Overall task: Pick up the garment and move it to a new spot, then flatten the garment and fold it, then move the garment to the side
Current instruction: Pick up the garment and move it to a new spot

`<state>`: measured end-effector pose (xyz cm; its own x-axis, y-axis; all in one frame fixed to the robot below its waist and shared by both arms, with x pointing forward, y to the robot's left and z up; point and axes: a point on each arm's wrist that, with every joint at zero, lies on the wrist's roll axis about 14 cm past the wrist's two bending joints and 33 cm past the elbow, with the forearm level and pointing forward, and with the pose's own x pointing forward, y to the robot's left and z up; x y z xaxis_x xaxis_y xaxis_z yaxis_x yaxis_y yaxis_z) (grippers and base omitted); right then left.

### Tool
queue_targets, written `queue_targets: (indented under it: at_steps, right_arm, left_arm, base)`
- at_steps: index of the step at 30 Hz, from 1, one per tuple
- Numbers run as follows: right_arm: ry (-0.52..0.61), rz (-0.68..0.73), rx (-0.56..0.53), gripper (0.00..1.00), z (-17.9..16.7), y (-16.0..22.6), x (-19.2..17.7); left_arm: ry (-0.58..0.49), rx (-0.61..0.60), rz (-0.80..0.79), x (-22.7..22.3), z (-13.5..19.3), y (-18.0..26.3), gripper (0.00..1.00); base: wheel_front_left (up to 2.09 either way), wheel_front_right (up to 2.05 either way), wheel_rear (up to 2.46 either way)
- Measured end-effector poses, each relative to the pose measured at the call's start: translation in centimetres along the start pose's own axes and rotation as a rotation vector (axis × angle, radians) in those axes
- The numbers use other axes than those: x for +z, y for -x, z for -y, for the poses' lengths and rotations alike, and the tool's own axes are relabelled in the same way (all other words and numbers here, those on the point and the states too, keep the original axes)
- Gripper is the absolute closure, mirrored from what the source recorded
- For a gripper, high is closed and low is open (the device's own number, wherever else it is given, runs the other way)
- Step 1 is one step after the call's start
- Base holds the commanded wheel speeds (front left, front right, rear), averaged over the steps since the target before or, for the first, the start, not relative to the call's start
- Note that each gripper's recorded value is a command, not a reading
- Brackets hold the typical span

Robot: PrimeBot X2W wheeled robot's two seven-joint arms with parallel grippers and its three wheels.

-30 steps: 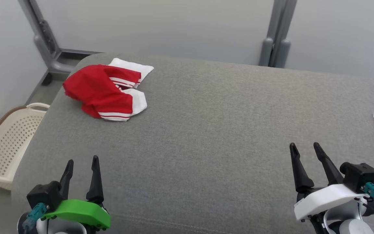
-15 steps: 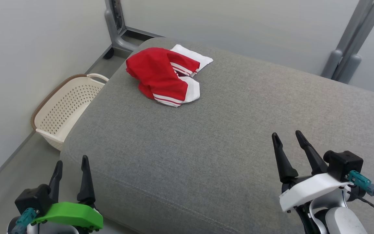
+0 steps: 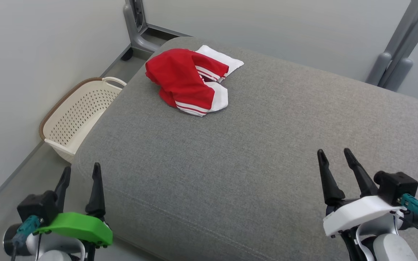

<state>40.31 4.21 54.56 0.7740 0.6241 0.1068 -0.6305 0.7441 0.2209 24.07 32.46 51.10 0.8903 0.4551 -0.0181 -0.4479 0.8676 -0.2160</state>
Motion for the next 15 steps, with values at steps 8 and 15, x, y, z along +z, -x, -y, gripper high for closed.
queue_targets:
  at_steps: [8,15]
  right_arm:
    - [0.026,0.023,-0.071,0.0,2.1,1.5,1.0]
    - [0.071,0.058,-0.169,0.0,5.6,2.6,2.8]
  left_arm:
    - [-0.119,-0.135,0.056,5.4,1.8,-4.1,0.0]
    - [-0.225,-0.245,0.071,11.4,4.8,-9.9,0.0]
  base:
    - [0.0,0.0,0.0]
    - [0.0,0.0,0.0]
